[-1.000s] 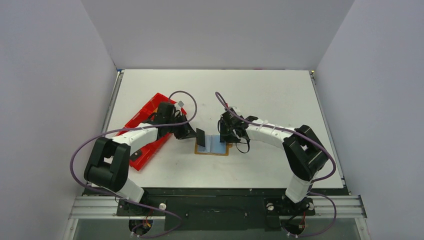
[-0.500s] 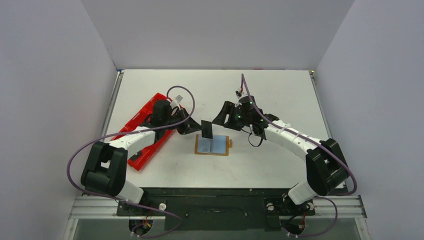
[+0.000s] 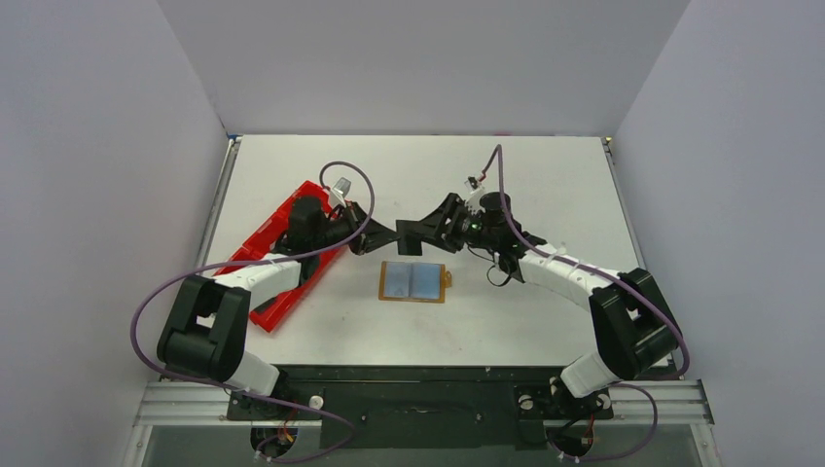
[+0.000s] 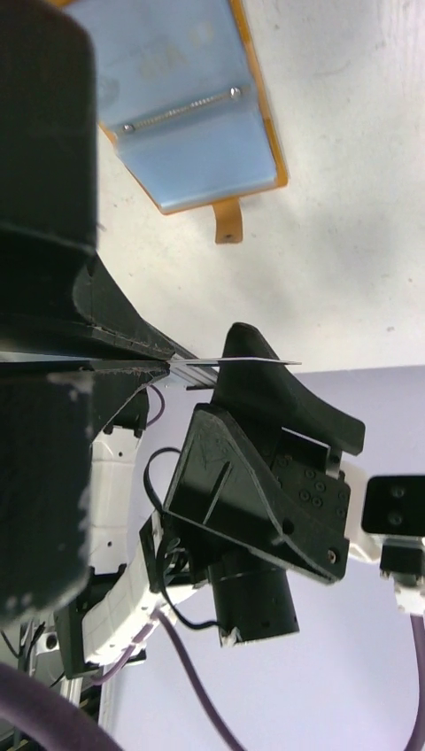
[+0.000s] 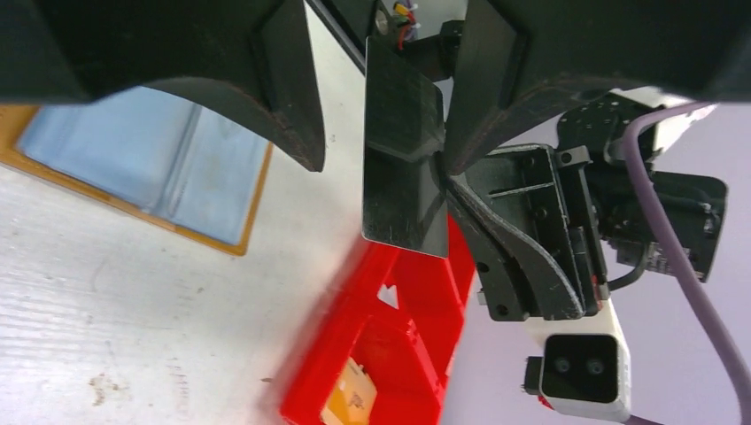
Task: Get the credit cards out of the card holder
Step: Remove the credit card from the card holder.
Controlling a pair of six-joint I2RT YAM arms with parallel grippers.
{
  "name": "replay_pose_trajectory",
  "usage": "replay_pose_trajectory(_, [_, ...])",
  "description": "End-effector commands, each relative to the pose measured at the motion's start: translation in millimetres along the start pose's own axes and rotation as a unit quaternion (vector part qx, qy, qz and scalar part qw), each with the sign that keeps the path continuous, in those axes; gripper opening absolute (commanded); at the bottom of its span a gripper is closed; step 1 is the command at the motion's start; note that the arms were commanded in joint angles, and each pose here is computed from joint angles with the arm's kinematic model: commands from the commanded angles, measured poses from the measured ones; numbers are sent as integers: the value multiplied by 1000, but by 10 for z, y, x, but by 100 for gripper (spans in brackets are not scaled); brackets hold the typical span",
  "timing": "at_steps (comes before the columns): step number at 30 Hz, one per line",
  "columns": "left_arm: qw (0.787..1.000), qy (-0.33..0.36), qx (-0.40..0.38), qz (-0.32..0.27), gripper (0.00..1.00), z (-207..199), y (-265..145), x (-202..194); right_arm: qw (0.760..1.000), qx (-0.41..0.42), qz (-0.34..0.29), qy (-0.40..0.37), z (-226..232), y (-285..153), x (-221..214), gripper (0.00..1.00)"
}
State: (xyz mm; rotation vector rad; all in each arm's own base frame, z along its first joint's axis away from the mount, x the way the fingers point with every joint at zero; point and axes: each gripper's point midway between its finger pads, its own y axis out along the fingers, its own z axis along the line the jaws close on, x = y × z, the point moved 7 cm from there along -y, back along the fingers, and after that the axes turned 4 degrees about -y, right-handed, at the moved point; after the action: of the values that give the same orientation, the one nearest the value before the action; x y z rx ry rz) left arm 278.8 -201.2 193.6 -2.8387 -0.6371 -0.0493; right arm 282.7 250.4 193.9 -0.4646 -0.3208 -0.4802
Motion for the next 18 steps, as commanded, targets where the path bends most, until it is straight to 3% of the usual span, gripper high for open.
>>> replay_pose_trajectory(1, [998, 16, -53, 3, 0, -167, -18, 21, 997, 72, -24, 5, 222, -30, 97, 45])
replay_pose_trajectory(7, [998, 13, -55, 6, 0, -154, -17, 16, 996, 87, -28, 22, 222, -22, 119, 27])
replay_pose_trajectory(9, [998, 12, -55, 7, 0, -144, -15, 13, 995, 89, -29, 25, 223, -20, 126, 15])
replay_pose_trajectory(10, [998, 11, -54, 8, 0, -135, -13, 11, 995, 91, -27, 26, 223, -12, 124, 4])
replay_pose_trajectory(11, [998, 11, -57, 9, 0, -140, -13, 7, 995, 92, -27, 29, 225, -10, 126, 0])
replay_pose_trajectory(15, [998, 9, -61, 11, 14, -138, -12, 5, 994, 101, -26, 36, 239, -1, 133, 0])
replay_pose_trajectory(18, [998, 9, -63, 14, 19, -140, -11, -2, 993, 111, -25, 43, 262, 10, 137, 0])
